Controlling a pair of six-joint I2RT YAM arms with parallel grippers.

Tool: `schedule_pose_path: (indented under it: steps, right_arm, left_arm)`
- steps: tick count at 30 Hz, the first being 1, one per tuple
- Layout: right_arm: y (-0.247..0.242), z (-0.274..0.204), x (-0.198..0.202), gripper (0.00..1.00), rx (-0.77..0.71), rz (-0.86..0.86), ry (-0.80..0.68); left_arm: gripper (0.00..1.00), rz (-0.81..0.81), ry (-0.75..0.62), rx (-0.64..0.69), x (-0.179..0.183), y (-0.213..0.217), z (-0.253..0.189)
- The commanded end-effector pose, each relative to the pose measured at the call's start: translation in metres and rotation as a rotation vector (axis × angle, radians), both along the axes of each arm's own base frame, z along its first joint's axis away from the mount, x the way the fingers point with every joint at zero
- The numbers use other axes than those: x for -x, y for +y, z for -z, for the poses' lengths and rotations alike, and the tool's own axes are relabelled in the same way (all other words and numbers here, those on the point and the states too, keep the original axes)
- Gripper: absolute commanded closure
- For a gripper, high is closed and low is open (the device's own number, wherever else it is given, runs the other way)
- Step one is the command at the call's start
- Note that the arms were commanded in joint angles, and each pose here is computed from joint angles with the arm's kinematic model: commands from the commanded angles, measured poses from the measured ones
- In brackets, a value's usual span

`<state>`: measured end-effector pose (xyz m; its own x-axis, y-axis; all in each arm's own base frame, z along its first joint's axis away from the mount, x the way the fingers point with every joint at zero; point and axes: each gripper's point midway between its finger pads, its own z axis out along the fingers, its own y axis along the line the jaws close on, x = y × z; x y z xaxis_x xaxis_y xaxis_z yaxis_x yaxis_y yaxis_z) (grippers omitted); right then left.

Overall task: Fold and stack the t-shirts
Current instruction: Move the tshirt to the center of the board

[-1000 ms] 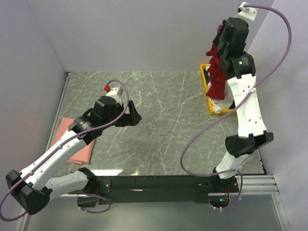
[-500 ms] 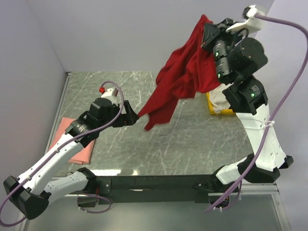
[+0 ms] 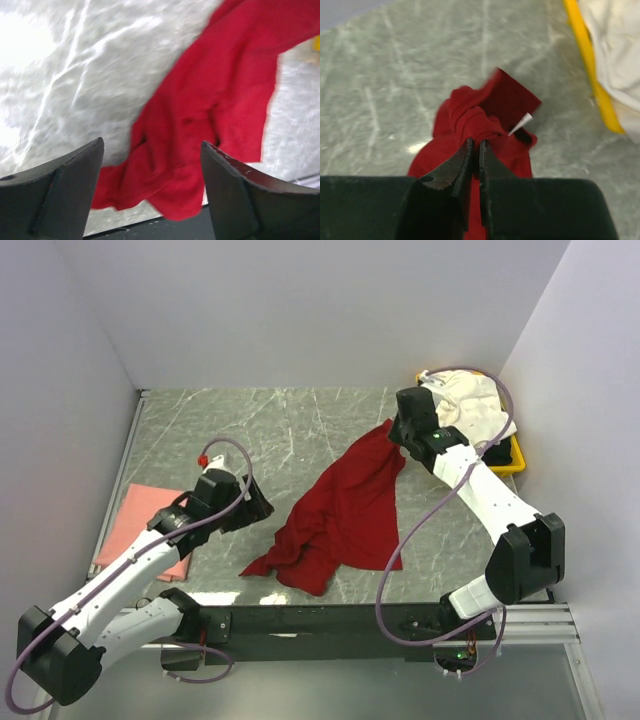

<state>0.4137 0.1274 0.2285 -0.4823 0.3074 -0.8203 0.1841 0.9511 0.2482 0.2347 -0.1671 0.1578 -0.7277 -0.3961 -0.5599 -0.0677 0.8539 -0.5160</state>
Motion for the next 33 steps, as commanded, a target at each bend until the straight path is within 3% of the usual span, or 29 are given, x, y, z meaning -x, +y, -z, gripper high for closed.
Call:
schedule_pose_path:
  steps: [1,3,4,5,7,11,19,24,33]
  right_arm:
    - [-0.006,-0.014,0.003,0.95,-0.070,0.036,-0.027]
    - [-0.004,0.009,0.011,0.84,-0.070,0.015,0.026]
    - [-0.003,0.017,0.015,0.64,-0.071,0.012,0.042]
    - [0.002,0.025,0.021,0.56,-0.068,-0.001,0.057]
    - [0.002,0.048,0.037,0.46,-0.052,0.003,0.103]
    - [0.005,0.101,0.082,0.45,-0.056,-0.001,0.203]
    - [-0.006,0.151,0.132,0.44,-0.120,0.022,0.275]
    - [-0.008,0.166,0.129,0.45,-0.094,0.036,0.288]
    - [-0.023,0.175,0.089,0.45,-0.009,0.110,0.313]
  left_arm:
    - [0.18,-0.110,0.024,0.028,0.001,0.011,0.014]
    - [0.23,-0.174,0.066,0.039,0.006,0.017,0.029]
    - [0.24,-0.188,0.081,0.043,0.007,0.018,0.034]
    - [0.24,-0.204,0.094,0.057,0.008,0.017,0.038]
    - [0.24,-0.211,0.123,0.060,0.011,0.017,0.048]
    - [0.23,-0.208,0.170,0.060,0.015,0.014,0.064]
    - [0.23,-0.237,0.224,0.067,0.028,0.019,0.088]
    - [0.23,-0.227,0.247,0.097,0.033,0.014,0.095]
    - [0.23,-0.245,0.241,0.099,0.037,0.020,0.093]
